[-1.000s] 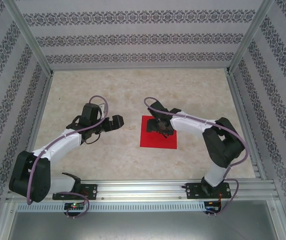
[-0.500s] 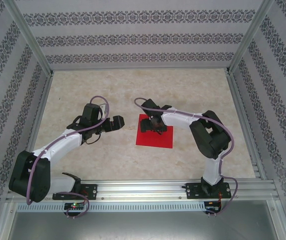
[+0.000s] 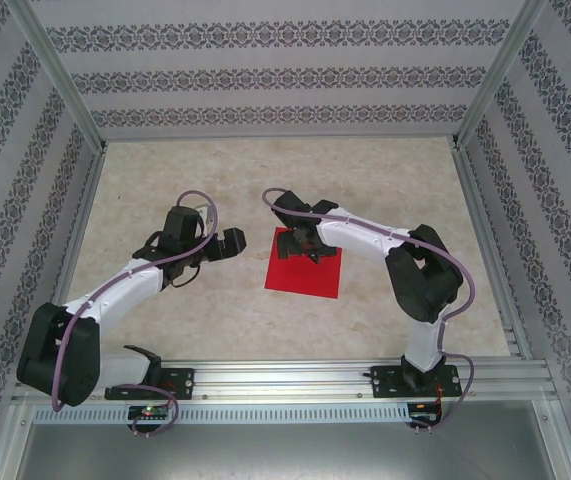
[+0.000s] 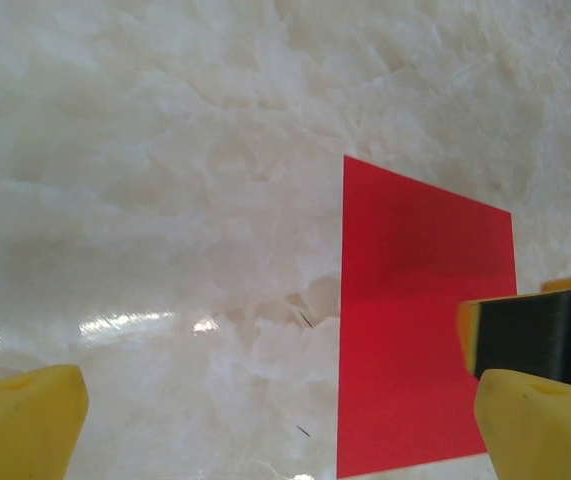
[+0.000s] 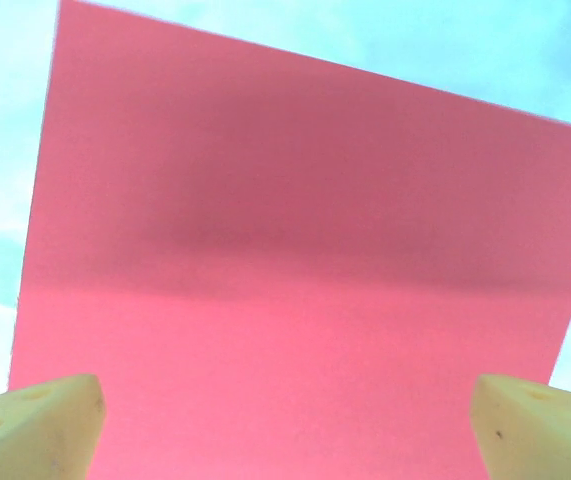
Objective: Fold a paper plane with a square sheet of paper (pick it up from the middle)
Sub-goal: Move the square sheet of paper to the center of the table.
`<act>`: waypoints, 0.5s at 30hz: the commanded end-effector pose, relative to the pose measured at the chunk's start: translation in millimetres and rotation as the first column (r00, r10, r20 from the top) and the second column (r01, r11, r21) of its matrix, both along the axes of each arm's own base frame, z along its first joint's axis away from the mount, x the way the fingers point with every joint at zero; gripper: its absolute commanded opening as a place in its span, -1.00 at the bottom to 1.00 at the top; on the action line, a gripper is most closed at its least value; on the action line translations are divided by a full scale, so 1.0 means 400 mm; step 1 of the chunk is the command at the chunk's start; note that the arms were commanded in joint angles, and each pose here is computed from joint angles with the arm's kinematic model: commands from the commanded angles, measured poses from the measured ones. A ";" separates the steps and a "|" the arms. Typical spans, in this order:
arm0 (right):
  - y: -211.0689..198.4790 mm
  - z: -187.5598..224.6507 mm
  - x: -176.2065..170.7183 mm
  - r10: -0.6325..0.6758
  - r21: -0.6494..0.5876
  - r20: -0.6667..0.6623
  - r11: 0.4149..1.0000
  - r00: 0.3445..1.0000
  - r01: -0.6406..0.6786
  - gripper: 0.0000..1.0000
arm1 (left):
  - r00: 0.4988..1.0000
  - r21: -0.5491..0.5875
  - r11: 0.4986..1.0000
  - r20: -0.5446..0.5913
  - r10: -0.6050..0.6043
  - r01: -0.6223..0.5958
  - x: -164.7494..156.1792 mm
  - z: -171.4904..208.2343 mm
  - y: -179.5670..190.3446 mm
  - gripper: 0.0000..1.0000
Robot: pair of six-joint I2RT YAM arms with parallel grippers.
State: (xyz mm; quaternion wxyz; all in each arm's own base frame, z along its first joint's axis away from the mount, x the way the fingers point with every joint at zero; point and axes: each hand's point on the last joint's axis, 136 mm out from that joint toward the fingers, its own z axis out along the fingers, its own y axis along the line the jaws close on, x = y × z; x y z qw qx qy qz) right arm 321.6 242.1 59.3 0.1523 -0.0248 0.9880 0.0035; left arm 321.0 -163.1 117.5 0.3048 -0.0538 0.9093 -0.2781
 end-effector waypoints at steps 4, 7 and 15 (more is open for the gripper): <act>0.038 -0.009 -0.018 -0.197 0.097 -0.036 0.975 0.980 0.199 0.95 | 0.998 0.015 0.999 0.047 0.043 -0.044 0.025 0.046 0.011 1.00; 0.059 -0.036 -0.002 -0.183 0.087 -0.052 0.978 0.982 0.187 0.94 | 0.999 0.020 1.000 0.036 0.009 -0.009 0.023 0.047 -0.001 1.00; 0.017 -0.122 -0.024 -0.183 -0.044 -0.087 0.983 0.979 0.179 0.95 | 0.998 0.022 0.999 0.047 -0.036 0.035 0.008 0.052 -0.008 1.00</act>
